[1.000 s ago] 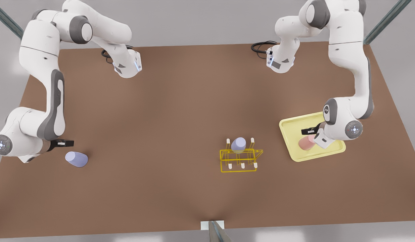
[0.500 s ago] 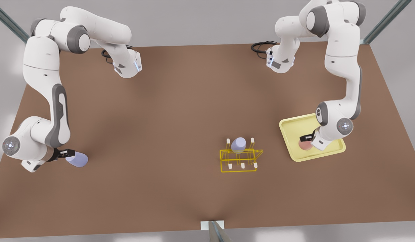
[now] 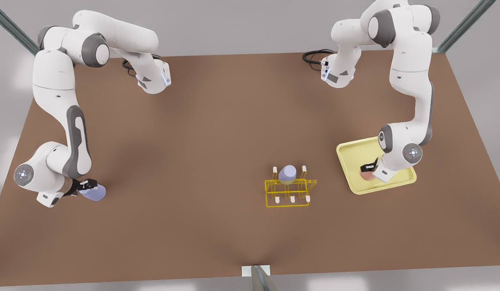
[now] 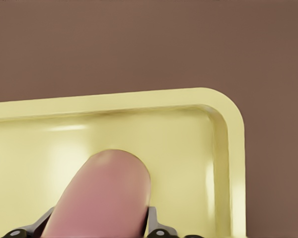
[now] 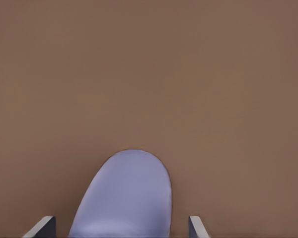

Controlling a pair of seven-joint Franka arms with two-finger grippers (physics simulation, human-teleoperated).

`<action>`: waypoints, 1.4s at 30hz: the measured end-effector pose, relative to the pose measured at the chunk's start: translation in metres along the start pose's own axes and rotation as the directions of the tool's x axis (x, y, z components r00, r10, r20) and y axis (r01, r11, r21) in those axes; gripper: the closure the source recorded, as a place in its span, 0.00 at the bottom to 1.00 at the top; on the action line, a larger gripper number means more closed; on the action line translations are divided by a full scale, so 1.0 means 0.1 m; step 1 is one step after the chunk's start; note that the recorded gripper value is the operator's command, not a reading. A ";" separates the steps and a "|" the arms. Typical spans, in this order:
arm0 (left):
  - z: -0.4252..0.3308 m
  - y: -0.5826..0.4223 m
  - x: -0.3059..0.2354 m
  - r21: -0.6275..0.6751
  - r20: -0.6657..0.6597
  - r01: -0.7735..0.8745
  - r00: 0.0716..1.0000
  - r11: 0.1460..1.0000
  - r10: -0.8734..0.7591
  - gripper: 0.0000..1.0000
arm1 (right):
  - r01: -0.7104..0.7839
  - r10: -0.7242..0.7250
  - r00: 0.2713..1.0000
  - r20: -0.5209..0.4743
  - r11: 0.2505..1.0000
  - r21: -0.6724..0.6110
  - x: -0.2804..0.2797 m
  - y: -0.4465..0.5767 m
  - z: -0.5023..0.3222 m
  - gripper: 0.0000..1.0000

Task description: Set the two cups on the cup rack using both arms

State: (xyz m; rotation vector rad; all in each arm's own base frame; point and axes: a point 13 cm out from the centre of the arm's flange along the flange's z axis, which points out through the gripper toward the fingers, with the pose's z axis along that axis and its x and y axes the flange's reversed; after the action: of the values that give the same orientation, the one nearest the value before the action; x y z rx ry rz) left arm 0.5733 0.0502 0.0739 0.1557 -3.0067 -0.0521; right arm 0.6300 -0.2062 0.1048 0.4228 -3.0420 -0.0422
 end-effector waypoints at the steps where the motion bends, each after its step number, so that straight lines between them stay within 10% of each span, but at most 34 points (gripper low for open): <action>1: -0.01 0.01 0.00 0.001 0.002 0.001 1.000 1.000 -0.001 0.14 | -0.001 0.001 1.000 -0.003 1.000 -0.002 0.03 0.01 0.04 0.01; 10: -0.77 -0.27 0.02 0.018 0.019 -0.027 0.999 0.999 0.027 0.13 | 0.002 -0.002 1.000 -0.007 1.000 0.011 0.12 -0.01 0.27 0.00; 20: -1.92 -1.59 -1.33 0.133 0.191 -0.082 0.980 0.988 0.055 0.13 | 0.001 -0.001 1.000 -0.009 1.000 0.013 0.15 0.01 0.37 0.00; 28: -2.10 -2.44 -1.32 0.302 0.157 -0.022 0.987 0.953 -0.027 0.13 | 0.007 -0.007 1.000 -0.004 1.000 0.015 0.11 0.03 0.36 0.16; 42: -1.97 -3.32 -0.69 0.312 0.001 0.014 1.000 0.950 -0.015 0.13 | 0.124 -0.125 0.991 0.037 0.992 0.027 -0.41 0.71 -0.03 0.16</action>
State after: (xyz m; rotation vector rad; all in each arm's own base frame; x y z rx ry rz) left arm 0.7008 -0.2776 0.2470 0.2076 -2.9958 0.4250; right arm 0.6500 -0.1267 0.1077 0.6205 -3.0524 -0.0194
